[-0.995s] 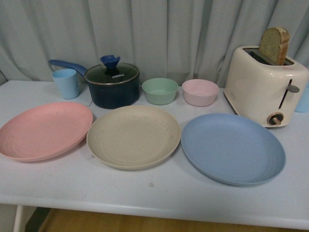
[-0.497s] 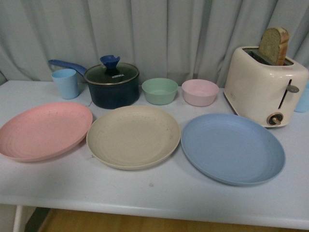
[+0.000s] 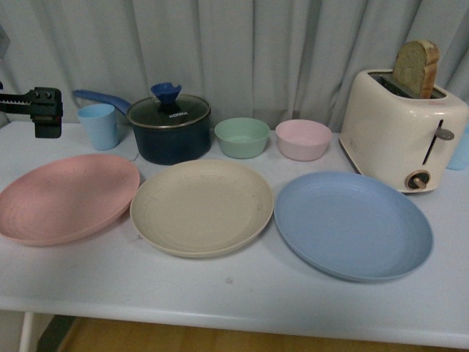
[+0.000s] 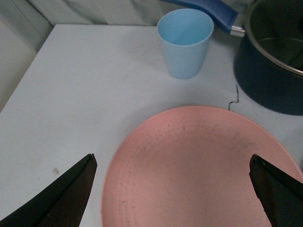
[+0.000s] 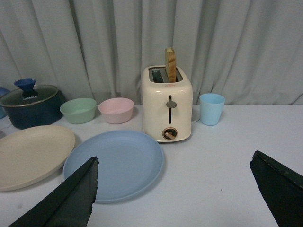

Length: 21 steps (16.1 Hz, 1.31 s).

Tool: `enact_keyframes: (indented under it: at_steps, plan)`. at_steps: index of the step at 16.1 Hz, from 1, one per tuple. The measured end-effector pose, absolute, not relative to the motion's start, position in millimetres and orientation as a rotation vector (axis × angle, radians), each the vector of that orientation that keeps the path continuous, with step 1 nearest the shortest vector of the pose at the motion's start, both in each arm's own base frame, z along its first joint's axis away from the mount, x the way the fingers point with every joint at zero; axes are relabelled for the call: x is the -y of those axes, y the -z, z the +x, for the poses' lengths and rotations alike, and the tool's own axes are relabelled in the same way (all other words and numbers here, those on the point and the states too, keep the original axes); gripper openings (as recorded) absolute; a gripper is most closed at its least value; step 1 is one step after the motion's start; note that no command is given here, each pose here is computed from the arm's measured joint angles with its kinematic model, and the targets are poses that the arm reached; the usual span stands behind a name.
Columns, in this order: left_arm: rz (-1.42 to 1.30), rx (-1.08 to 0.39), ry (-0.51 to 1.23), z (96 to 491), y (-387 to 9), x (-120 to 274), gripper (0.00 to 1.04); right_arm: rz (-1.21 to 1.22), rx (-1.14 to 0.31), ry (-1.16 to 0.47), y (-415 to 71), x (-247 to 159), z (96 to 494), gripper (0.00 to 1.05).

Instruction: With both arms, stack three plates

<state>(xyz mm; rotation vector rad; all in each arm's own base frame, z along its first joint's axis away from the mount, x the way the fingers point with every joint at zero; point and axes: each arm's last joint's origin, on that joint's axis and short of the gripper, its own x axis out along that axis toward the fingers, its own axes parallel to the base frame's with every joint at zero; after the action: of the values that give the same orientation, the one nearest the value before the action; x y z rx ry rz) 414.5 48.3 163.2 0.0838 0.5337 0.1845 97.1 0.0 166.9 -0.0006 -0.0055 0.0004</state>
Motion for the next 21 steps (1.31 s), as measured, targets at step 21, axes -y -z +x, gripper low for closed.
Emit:
enact_keyframes:
  at_steps: [21]
  plan:
    - [-0.067, -0.721, -0.247, 435.2, -53.6, -121.8, 0.98, -0.001, 0.006, 0.0, -166.9, 0.0, 97.1, 0.98]
